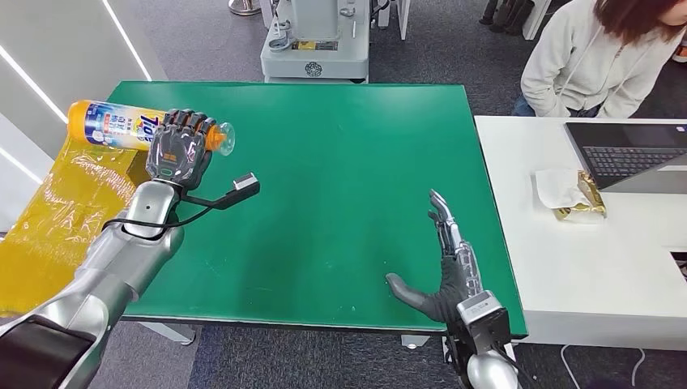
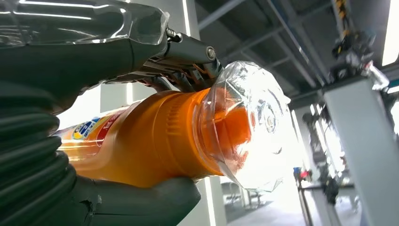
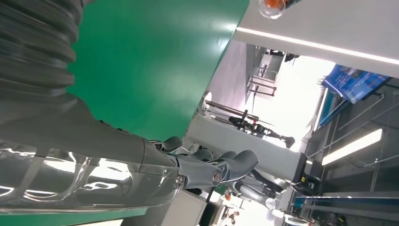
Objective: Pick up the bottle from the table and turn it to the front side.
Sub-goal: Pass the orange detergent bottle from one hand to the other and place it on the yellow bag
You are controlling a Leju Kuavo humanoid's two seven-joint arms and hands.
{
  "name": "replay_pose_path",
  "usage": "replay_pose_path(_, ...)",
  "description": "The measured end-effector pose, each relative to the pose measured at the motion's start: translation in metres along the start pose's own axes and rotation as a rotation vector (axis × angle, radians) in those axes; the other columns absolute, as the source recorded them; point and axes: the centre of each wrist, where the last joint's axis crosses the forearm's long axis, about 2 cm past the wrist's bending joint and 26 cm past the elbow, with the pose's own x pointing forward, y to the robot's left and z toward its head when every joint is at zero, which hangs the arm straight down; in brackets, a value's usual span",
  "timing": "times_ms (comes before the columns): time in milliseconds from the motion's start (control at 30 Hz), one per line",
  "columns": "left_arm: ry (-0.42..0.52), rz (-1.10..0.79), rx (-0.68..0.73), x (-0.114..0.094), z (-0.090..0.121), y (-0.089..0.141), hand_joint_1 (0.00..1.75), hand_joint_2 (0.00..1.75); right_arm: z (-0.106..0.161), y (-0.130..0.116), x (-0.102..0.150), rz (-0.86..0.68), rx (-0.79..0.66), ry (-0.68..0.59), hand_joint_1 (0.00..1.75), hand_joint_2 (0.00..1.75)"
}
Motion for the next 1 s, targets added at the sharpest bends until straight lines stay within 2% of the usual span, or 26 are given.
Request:
replay_pose_path(400, 0.096, -0.039, -0.159, -0.022, 0.053, -0.043, 1.75, 1.75, 0.019, -0.002, -0.004, 0.001, -0.003, 0.024, 0.00, 1.75)
replay_pose_path(1000, 0.150, -0.062, -0.314, -0.038, 0.103, -0.074, 1.75, 1.75, 0.028, -0.001, -0.005, -0.003, 0.002, 0.035, 0.00, 1.75)
